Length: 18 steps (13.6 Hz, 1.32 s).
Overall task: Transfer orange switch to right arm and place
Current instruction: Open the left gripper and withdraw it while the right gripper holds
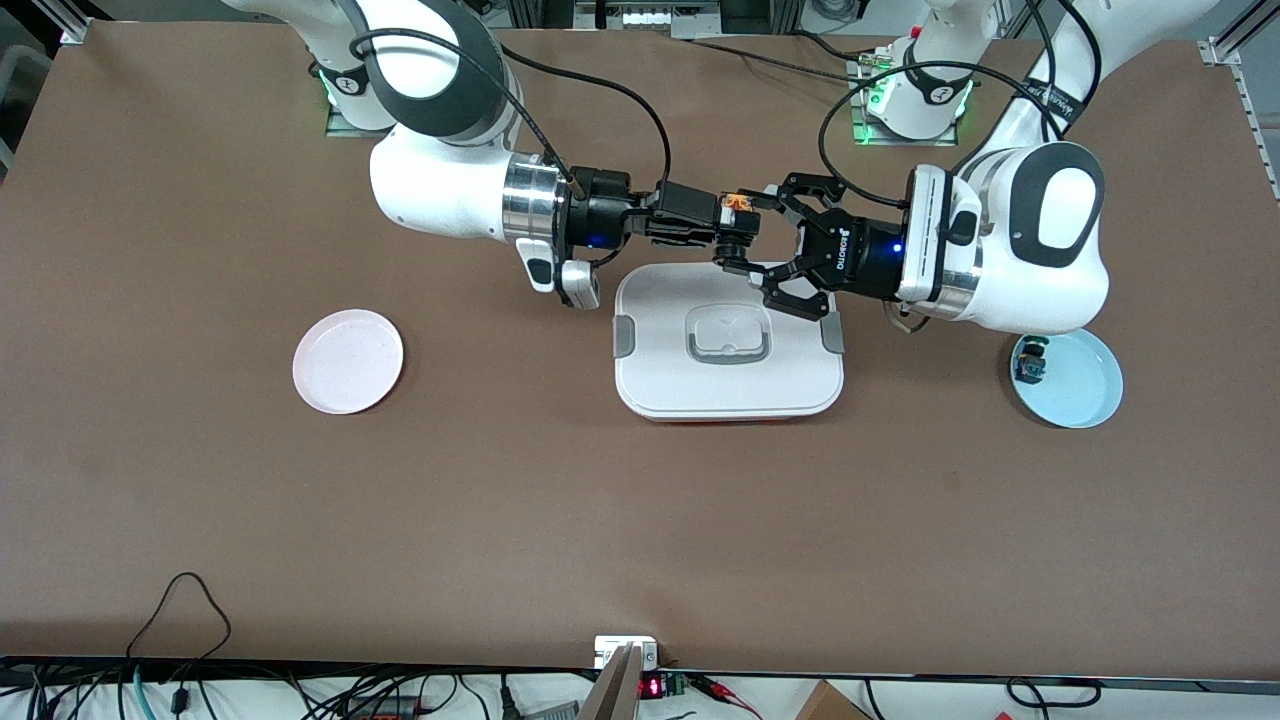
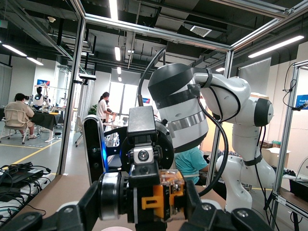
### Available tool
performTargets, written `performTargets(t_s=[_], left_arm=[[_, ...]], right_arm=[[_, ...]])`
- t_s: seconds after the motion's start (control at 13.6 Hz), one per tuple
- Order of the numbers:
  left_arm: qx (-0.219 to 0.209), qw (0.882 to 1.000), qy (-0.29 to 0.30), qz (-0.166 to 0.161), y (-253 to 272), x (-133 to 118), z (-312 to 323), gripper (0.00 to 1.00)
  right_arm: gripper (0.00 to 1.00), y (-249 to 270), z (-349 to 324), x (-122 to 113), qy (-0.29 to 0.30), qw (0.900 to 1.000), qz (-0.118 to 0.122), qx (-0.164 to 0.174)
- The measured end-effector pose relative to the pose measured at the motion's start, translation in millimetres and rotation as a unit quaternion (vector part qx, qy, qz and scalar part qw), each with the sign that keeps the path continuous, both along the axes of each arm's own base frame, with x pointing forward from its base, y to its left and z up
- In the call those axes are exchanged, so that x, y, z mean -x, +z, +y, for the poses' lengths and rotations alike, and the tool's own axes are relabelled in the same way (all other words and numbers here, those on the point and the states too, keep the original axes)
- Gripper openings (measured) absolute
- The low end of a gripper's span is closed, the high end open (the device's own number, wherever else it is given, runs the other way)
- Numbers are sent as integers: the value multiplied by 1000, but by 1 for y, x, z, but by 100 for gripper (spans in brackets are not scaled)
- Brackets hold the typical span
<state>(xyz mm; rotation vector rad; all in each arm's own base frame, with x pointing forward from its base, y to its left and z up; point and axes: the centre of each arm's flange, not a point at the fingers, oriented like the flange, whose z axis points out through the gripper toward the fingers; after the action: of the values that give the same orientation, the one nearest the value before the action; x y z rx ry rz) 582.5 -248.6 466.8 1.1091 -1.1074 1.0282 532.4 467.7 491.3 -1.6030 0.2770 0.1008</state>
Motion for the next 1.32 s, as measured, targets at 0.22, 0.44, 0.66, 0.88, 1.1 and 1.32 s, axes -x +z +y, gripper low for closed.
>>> performTargets(t_s=[0.22,0.44,0.66,0.88,1.1,1.32], left_arm=[[0,1000,0,0,0,0,0,71],[0,1000,1,-1,0,0,0,77],[-1,1000,16,-1,0,-7,17,100],[6,999,39,0,0,-20,57,100],[-2,998,59,-4,-6,-30,120,100],[-2,998,67,-7,-7,-31,162,100]], right_arm=[[35,0,0,0,0,1000,-1,0],[35,0,1,1,1,1000,-2,0],[35,1,1,1,1,1000,-3,0],[35,4,-4,-4,-4,1000,-6,-1],[35,7,-17,-16,-16,1000,-8,-3],[35,9,-36,-30,-25,1000,-10,-7]])
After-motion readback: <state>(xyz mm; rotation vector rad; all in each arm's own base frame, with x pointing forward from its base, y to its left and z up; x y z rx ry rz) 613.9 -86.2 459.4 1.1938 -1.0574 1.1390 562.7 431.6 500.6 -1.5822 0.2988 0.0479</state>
